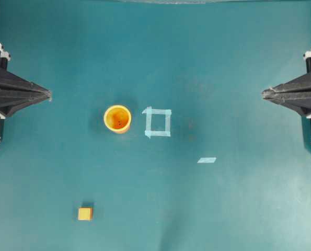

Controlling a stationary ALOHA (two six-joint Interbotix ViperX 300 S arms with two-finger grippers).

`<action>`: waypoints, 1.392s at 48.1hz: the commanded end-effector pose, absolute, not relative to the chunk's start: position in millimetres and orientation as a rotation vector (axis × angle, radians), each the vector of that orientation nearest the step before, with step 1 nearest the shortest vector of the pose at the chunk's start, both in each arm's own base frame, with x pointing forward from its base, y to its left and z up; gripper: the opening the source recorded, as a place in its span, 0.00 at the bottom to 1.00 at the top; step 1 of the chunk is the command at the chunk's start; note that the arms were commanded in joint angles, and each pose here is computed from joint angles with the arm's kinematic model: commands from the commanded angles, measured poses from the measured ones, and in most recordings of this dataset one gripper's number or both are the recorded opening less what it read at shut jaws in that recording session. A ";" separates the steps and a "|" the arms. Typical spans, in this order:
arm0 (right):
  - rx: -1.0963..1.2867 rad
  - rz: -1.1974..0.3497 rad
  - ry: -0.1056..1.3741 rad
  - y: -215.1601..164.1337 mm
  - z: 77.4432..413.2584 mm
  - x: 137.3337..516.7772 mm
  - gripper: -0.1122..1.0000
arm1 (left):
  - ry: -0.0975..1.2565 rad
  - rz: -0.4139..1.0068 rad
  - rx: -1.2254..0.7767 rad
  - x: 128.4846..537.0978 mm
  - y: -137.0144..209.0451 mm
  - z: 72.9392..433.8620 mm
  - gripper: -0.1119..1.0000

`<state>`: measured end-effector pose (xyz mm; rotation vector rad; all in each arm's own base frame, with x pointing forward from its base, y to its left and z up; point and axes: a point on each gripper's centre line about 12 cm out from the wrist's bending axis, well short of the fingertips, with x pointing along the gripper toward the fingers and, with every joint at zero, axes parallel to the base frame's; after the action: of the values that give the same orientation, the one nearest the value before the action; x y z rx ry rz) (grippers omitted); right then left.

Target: Move the block toward the cup with right arm.

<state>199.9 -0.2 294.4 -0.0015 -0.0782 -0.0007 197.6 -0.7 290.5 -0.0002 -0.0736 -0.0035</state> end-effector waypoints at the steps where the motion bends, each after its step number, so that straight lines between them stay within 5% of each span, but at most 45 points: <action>1: -0.009 -0.001 -0.104 -0.2 303.6 201.1 0.10 | -0.094 -0.002 0.000 200.4 -0.3 300.8 0.10; 27: -0.017 0.000 -0.071 -0.2 311.5 207.3 0.12 | -0.071 -0.003 -0.003 201.4 -0.5 298.2 0.10; 47: -0.018 0.000 -0.017 -0.3 311.6 222.3 0.52 | -0.061 -0.002 -0.002 201.3 -0.2 297.2 0.10; 67: -0.036 0.004 0.071 -0.2 312.7 270.4 0.63 | -0.060 -0.002 -0.002 201.5 -0.2 296.9 0.10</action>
<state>259.3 0.1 300.7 -0.0254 0.0890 0.0035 198.5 -0.4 287.0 -0.0032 -0.0383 -0.0028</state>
